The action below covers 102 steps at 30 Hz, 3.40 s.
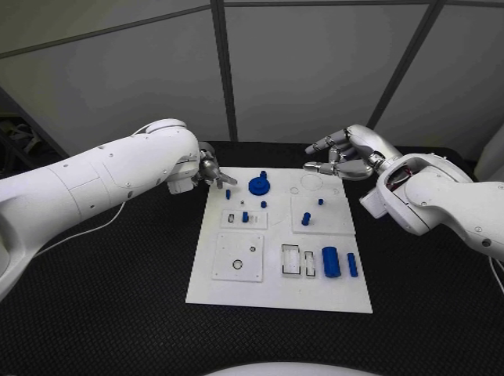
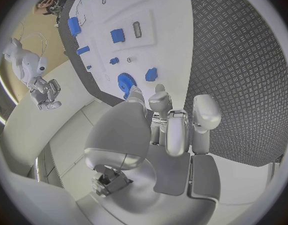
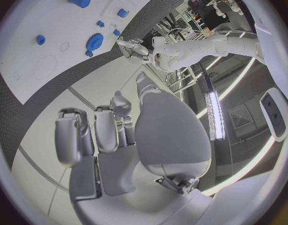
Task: Assemble the parts on the task board
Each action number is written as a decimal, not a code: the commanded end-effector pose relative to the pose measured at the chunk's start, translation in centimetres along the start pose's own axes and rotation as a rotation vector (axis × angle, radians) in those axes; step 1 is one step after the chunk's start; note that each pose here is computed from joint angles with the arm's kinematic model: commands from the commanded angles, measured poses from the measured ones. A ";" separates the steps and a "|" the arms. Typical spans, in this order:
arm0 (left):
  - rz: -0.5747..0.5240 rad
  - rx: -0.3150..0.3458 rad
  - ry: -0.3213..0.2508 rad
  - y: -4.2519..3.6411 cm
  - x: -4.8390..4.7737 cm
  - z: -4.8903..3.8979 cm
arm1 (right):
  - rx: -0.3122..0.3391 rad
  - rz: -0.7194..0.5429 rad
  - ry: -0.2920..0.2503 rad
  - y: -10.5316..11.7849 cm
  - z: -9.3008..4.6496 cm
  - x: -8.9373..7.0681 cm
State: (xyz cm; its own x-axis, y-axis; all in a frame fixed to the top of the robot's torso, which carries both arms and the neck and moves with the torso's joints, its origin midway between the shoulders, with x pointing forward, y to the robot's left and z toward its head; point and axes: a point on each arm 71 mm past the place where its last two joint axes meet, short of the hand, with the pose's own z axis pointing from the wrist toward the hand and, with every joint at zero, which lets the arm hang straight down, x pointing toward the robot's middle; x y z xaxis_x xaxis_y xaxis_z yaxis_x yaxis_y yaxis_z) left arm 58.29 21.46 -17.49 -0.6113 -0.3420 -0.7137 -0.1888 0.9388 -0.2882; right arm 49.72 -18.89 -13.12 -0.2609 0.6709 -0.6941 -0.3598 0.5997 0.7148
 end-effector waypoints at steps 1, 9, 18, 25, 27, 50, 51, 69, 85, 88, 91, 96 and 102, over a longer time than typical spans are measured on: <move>0.032 0.021 0.046 -0.27 0.35 0.08 | -0.011 -0.004 0.000 0.2 0.1 0.0; 0.043 0.027 0.061 -0.49 0.62 0.23 | -0.011 -0.004 0.001 0.2 0.1 0.0; 0.049 0.018 0.071 -0.51 0.85 0.47 | -0.011 -0.003 0.002 0.3 0.1 0.1; 0.054 0.012 0.077 -0.50 1.02 0.64 | -0.012 -0.003 0.003 0.3 0.2 0.1; 0.056 0.011 0.080 -0.53 1.14 0.70 | -0.013 -0.003 0.004 0.3 0.2 0.1; 0.034 0.048 0.069 -0.87 1.34 0.80 | -0.012 -0.003 0.006 0.3 0.2 0.2; 0.027 0.053 0.068 -0.86 1.32 0.79 | -0.012 -0.003 0.006 0.3 0.2 0.2; -0.074 0.096 0.018 0.40 1.18 -1.15 | -0.005 -0.004 0.011 0.1 0.3 0.1; -0.079 0.131 -0.001 1.60 3.61 -3.76 | -0.001 -0.006 0.014 0.0 0.3 0.1; -0.067 0.133 0.005 1.70 4.33 -3.84 | -0.001 -0.006 0.014 0.0 0.4 0.1; -0.055 0.137 0.011 1.76 5.05 -3.87 | -0.001 -0.007 0.015 0.0 0.4 0.1; -0.040 0.144 0.015 1.69 5.80 -3.93 | -0.001 -0.009 0.015 0.0 0.4 0.2; -0.030 0.155 0.024 1.44 6.28 -4.07 | -0.003 -0.010 0.017 0.0 0.5 0.2</move>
State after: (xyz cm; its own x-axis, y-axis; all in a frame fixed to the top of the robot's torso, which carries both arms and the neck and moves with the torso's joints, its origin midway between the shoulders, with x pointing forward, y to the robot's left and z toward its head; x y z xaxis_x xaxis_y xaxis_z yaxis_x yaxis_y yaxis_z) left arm 51.03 20.85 -19.95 -0.6376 -0.3753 -0.6728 -0.0963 0.9053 -0.4137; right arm 50.09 -18.70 -13.37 -0.2688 0.6628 -0.6989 -0.3552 0.6062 0.7116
